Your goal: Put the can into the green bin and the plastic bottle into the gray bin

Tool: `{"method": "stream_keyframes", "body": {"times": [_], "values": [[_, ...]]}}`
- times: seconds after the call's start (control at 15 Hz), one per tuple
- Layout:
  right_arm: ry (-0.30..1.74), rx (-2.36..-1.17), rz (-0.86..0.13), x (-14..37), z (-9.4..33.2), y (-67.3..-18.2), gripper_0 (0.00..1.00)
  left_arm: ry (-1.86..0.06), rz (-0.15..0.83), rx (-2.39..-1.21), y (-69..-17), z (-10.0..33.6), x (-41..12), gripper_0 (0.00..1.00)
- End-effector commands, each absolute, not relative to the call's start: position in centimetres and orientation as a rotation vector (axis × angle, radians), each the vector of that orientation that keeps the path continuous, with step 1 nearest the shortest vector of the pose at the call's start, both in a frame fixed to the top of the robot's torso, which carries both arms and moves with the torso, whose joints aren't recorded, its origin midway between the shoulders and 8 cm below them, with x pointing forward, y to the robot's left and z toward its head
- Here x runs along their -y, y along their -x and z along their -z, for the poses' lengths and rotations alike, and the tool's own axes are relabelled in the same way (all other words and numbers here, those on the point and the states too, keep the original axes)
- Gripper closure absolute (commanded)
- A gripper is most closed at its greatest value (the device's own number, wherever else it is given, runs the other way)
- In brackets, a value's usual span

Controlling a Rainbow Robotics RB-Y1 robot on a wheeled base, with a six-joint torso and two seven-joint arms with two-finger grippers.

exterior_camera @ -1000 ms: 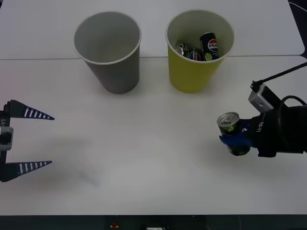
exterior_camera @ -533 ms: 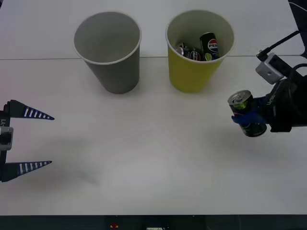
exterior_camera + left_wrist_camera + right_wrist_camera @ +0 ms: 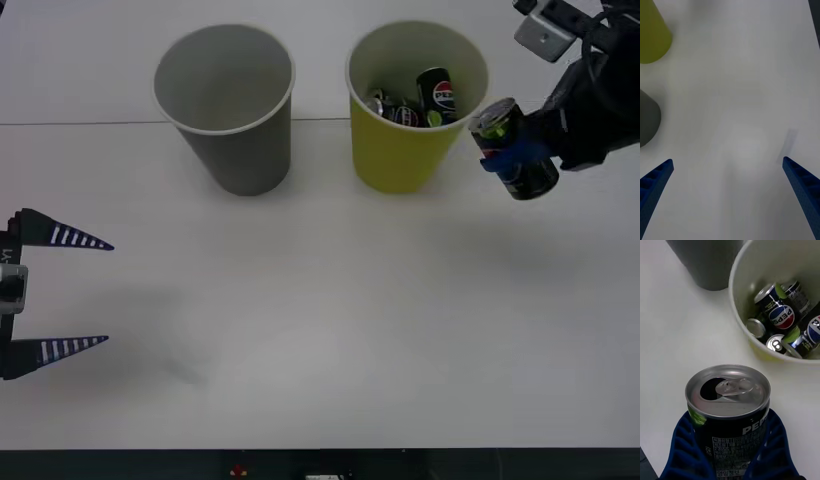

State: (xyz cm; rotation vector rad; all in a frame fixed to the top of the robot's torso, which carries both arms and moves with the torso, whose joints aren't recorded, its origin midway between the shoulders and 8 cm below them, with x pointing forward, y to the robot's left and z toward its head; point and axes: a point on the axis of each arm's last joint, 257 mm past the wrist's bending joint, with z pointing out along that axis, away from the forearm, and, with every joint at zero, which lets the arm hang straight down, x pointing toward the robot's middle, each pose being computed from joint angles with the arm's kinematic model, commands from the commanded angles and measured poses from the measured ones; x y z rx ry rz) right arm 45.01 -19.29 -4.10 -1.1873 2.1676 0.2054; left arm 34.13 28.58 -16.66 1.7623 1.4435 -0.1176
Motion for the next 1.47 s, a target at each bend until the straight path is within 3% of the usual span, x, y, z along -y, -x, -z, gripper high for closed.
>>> {"method": "stream_keyframes", "body": {"times": [0.07,0.47,0.8,1.07,1.47], "values": [[1.181,-2.183,-0.167,18.6,2.3,-47.7,1.00,-1.762,0.118,-1.444,-34.1,16.7,-28.6,0.00],[1.102,-2.212,-0.131,16.1,-1.1,-53.7,1.00,-1.762,0.118,-1.444,-34.1,16.7,-28.6,0.00],[1.044,-2.273,-0.063,14.7,-0.6,-57.8,1.00,-1.762,0.118,-1.444,-34.1,16.7,-28.6,0.00],[1.041,-2.315,-0.045,14.3,0.2,-59.3,1.00,-1.762,0.118,-1.444,-34.1,16.7,-28.6,0.00],[1.038,-2.273,-0.007,13.6,0.2,-60.7,1.00,-1.762,0.118,-1.444,-34.1,16.7,-28.6,0.00]]}}
